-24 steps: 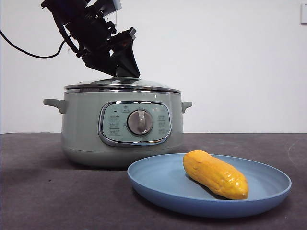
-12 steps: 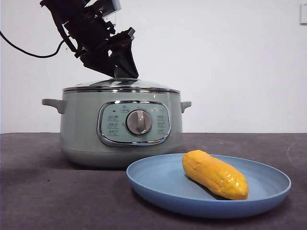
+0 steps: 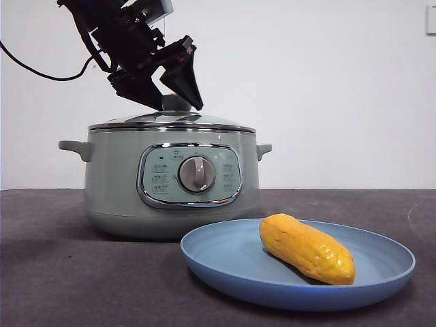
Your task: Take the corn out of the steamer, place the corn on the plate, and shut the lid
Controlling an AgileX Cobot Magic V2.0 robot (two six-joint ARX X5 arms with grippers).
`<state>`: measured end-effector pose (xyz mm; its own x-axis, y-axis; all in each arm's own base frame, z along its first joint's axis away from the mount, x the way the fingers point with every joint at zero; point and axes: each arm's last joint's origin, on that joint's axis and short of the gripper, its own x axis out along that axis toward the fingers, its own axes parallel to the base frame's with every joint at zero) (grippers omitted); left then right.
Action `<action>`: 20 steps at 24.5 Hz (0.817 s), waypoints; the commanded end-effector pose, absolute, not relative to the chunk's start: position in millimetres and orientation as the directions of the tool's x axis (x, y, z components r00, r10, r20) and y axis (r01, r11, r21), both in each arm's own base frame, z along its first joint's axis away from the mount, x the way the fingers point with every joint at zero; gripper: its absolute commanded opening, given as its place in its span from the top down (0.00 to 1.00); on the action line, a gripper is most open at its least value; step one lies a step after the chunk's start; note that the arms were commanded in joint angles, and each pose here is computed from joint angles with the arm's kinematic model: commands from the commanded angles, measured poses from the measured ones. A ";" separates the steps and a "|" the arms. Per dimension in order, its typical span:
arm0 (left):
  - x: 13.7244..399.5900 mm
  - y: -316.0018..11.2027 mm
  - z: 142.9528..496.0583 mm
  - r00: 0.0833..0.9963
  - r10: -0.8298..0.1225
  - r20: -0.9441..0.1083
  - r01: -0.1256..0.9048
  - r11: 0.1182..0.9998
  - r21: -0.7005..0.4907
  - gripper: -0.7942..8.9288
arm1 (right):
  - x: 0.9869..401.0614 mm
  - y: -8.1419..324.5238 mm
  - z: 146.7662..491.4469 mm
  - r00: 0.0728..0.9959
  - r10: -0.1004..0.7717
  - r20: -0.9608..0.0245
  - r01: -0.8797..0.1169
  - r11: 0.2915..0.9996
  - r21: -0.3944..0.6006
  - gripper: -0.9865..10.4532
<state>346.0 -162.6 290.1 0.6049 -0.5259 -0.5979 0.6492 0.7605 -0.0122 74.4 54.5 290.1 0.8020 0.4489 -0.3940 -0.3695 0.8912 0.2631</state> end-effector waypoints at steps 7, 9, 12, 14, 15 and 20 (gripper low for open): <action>338.9 -154.0 310.5 0.648 -0.536 -0.540 0.638 0.770 0.002 0.49 | 74.8 54.9 288.3 0.801 0.450 -0.394 -0.375 0.891 0.256 0.44; 333.7 -150.3 320.6 0.664 -0.540 -0.518 0.635 0.772 0.010 0.49 | 74.8 55.0 288.3 0.801 0.450 -0.394 -0.377 0.891 0.252 0.44; 321.2 -144.2 338.7 0.683 -0.546 -0.485 0.633 0.774 0.021 0.49 | 74.7 55.0 288.3 0.801 0.451 -0.394 -0.381 0.891 0.246 0.44; 309.1 -139.1 350.8 0.687 -0.549 -0.477 0.633 0.773 0.022 0.49 | 74.7 55.0 288.3 0.800 0.452 -0.394 -0.385 0.891 0.239 0.45; 301.4 -135.9 356.8 0.685 -0.548 -0.480 0.634 0.773 0.021 0.49 | 74.7 55.0 288.3 0.800 0.452 -0.395 -0.390 0.892 0.229 0.45; 257.1 -117.8 378.5 0.641 -0.537 -0.548 0.635 0.772 -0.015 0.50 | 73.4 56.8 287.8 0.756 0.517 -0.402 -0.459 0.856 0.237 0.45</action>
